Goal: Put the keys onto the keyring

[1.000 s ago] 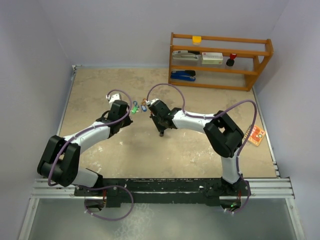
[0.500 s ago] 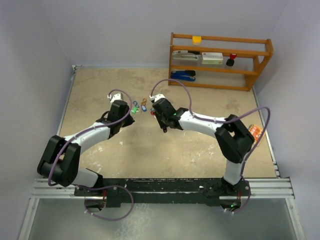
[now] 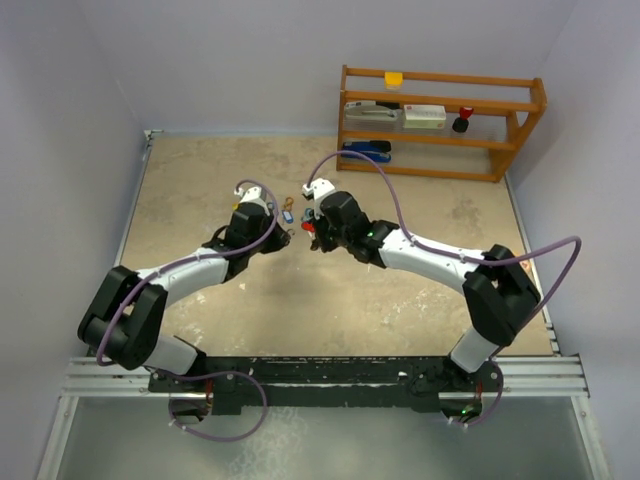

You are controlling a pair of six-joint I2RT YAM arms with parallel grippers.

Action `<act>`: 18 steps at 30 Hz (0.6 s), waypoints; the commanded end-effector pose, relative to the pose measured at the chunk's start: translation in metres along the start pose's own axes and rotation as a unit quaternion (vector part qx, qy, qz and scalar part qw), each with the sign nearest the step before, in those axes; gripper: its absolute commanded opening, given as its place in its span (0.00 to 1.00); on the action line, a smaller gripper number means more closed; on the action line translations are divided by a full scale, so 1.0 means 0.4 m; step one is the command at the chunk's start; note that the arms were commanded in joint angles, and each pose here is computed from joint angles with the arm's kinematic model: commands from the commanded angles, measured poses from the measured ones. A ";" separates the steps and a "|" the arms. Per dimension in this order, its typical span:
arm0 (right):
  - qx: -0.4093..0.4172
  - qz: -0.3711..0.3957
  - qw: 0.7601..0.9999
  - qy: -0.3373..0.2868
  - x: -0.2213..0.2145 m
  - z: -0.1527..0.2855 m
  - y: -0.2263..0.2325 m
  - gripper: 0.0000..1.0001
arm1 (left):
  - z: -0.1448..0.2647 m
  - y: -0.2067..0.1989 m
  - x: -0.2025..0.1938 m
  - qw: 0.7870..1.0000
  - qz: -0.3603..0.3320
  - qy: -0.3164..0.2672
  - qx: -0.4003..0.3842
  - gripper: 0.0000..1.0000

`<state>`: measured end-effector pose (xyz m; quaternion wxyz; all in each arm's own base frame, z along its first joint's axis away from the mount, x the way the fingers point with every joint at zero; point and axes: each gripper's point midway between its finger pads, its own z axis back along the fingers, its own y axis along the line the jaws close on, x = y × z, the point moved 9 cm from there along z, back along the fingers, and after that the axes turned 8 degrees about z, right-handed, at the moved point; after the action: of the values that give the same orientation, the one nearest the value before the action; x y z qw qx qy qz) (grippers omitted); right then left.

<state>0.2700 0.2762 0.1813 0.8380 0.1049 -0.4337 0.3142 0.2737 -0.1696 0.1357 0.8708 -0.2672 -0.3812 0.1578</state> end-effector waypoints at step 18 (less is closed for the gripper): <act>0.206 0.028 0.974 -0.092 0.006 0.021 -0.009 0.00 | -0.020 -0.119 -0.016 0.990 -0.019 0.043 -0.131 0.00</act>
<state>0.2680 0.2612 0.1778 0.7780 0.2572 -0.4245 0.3853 0.2694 -0.1985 0.1314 0.8685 -0.3391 -0.3475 0.0995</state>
